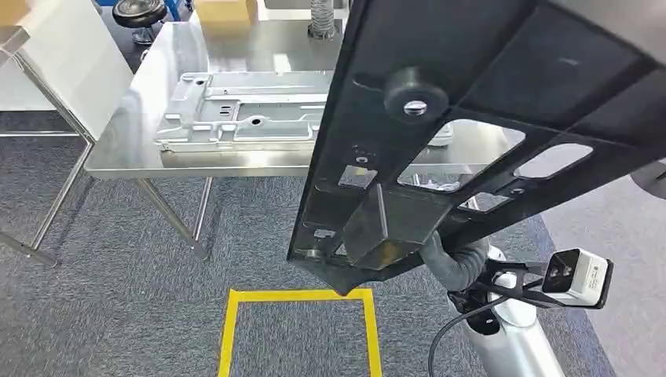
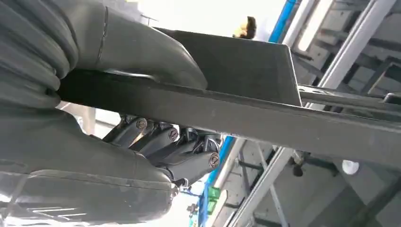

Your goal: Take the parts from the cabinet and place them on the table.

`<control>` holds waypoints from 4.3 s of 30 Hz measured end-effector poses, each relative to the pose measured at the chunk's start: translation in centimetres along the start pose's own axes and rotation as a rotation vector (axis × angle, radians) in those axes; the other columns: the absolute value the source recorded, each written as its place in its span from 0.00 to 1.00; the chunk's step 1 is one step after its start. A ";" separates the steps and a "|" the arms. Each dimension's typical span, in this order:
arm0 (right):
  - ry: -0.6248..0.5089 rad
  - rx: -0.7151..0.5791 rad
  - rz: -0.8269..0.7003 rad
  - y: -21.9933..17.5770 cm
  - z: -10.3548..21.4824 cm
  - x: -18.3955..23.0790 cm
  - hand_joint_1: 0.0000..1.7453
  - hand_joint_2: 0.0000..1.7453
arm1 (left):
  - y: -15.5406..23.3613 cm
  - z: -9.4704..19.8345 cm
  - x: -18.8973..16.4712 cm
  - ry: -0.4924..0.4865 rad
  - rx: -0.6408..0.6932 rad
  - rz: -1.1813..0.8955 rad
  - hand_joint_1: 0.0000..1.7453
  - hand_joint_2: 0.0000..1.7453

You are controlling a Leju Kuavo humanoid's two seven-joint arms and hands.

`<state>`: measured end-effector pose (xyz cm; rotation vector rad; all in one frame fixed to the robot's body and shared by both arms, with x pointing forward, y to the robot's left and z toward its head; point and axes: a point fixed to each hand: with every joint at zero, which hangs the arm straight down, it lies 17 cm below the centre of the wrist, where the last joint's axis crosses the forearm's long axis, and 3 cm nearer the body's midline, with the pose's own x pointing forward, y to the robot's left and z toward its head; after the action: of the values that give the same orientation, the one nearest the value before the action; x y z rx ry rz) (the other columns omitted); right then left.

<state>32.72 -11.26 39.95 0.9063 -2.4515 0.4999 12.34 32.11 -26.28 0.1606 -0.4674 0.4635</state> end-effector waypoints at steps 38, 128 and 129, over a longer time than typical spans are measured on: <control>0.056 -0.004 0.074 -0.6 -0.8 -1.3 1.00 1.00 | 0.0 0.0 0.1 -0.001 0.008 0.005 0.00 1.00; -0.060 -0.075 0.244 -1.2 -1.8 2.9 1.00 1.00 | 10.0 -0.8 1.2 0.001 0.244 0.018 0.00 1.00; -0.061 -0.078 0.263 -1.8 -1.8 3.1 1.00 1.00 | 10.0 -0.8 1.2 0.000 0.244 0.014 0.00 1.00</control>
<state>32.38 -13.26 43.41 0.5789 -2.6415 0.4676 8.96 41.66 -25.95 0.3921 -0.4109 0.5338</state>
